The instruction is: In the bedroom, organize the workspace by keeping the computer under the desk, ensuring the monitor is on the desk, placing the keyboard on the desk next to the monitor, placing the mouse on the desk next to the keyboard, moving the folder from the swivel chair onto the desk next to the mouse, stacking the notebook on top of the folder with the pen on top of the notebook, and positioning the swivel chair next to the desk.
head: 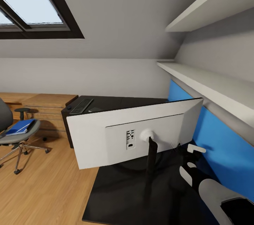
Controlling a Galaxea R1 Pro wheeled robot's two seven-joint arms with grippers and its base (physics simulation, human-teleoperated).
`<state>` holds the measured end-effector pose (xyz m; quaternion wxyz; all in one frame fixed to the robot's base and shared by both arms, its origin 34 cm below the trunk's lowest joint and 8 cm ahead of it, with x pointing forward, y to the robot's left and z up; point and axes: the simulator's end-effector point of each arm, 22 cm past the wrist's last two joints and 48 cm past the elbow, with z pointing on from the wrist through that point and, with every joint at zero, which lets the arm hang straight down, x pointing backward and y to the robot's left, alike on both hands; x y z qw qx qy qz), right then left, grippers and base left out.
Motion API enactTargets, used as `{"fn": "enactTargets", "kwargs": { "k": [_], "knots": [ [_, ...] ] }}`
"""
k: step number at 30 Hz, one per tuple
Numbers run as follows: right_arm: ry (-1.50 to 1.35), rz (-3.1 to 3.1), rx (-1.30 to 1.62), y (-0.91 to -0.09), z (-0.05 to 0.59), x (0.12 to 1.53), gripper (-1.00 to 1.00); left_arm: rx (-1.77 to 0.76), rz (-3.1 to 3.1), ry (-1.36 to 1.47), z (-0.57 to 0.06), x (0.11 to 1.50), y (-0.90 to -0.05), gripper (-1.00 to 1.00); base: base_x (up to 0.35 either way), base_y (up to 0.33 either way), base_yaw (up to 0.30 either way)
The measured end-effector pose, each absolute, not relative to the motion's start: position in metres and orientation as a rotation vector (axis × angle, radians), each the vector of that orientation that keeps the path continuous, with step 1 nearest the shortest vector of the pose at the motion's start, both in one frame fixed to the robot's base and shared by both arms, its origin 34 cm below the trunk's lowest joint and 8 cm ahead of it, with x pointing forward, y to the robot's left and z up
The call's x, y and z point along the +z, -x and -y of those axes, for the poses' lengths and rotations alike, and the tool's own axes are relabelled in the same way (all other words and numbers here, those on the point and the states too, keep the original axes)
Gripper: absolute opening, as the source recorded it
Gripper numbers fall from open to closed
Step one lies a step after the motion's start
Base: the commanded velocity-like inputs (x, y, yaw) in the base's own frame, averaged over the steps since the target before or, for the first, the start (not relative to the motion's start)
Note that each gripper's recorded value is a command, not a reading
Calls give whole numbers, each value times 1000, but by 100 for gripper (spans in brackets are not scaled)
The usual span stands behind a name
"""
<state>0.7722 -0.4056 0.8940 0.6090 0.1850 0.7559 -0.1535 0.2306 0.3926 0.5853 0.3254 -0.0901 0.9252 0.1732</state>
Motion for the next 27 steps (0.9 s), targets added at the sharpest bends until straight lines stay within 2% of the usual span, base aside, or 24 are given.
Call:
{"fn": "enactTargets", "kwargs": {
  "k": [17, 27],
  "knots": [
    [-424, -1749, -351, -772, 403, 893, 100, 449, -2435, 236, -389, 584, -226, 100, 153, 0, 0],
    [-426, -1749, -351, -773, 403, 893, 100, 448, -2437, 238, -388, 584, -225, 100, 28, 0, 0]
  ]
}}
